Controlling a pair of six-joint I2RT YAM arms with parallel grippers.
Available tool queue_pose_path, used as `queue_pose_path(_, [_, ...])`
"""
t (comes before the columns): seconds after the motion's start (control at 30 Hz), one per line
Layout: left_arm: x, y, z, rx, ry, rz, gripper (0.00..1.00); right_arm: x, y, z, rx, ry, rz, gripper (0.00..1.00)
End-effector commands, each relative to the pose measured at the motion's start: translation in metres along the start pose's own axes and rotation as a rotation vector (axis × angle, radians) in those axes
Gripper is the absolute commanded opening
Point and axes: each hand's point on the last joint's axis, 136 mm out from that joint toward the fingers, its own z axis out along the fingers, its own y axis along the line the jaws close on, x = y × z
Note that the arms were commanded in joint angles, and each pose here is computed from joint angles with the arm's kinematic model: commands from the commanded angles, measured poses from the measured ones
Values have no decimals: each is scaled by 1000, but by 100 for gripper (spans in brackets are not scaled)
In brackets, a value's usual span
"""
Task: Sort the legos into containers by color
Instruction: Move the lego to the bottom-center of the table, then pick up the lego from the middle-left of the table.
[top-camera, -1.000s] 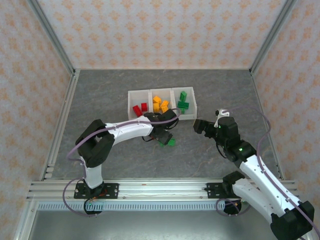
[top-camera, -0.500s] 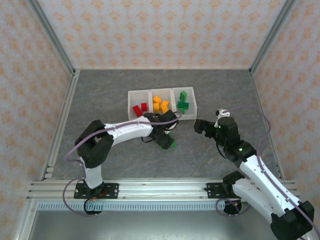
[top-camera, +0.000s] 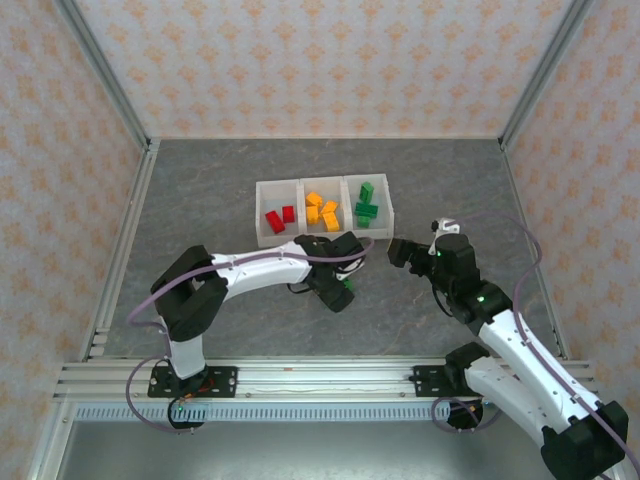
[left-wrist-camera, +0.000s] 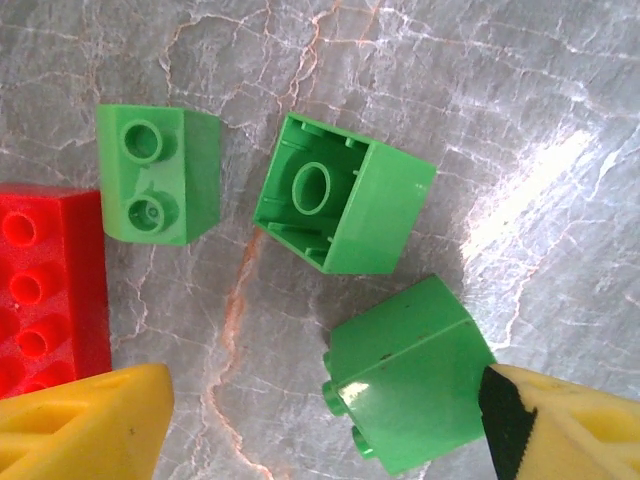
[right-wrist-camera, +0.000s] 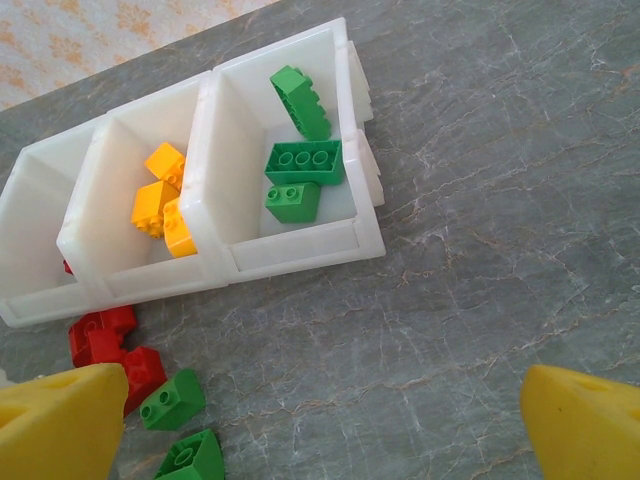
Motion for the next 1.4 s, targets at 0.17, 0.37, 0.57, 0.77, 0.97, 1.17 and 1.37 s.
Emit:
queue_pose_path(0.17, [-10, 6, -30, -46, -155, -396, 97, -2, -5, 3, 24, -16, 3, 100])
queue_pose_path(0.37, [-4, -7, -22, -20, -167, -449, 97, 1, -3, 7, 20, 4, -1, 100])
queue_pose_path(0.57, [-3, -19, -8, 33, -146, -456, 96, 1, -5, 6, 31, 4, 0, 100])
queue_pose_path(0.77, [6, -18, 12, -2, -84, -450, 90, 1, -5, 6, 28, 2, 0, 100])
queue_pose_path(0.97, [19, -23, 31, 17, -35, -446, 88, 1, -6, 6, 32, 4, -1, 100])
queue_pose_path(1.17, [27, -26, 51, 13, 12, -438, 84, 0, -8, 7, 52, 5, -2, 100])
queue_pose_path(1.37, [29, -30, 60, 46, 9, -433, 66, -2, -9, 3, 49, -12, 2, 100])
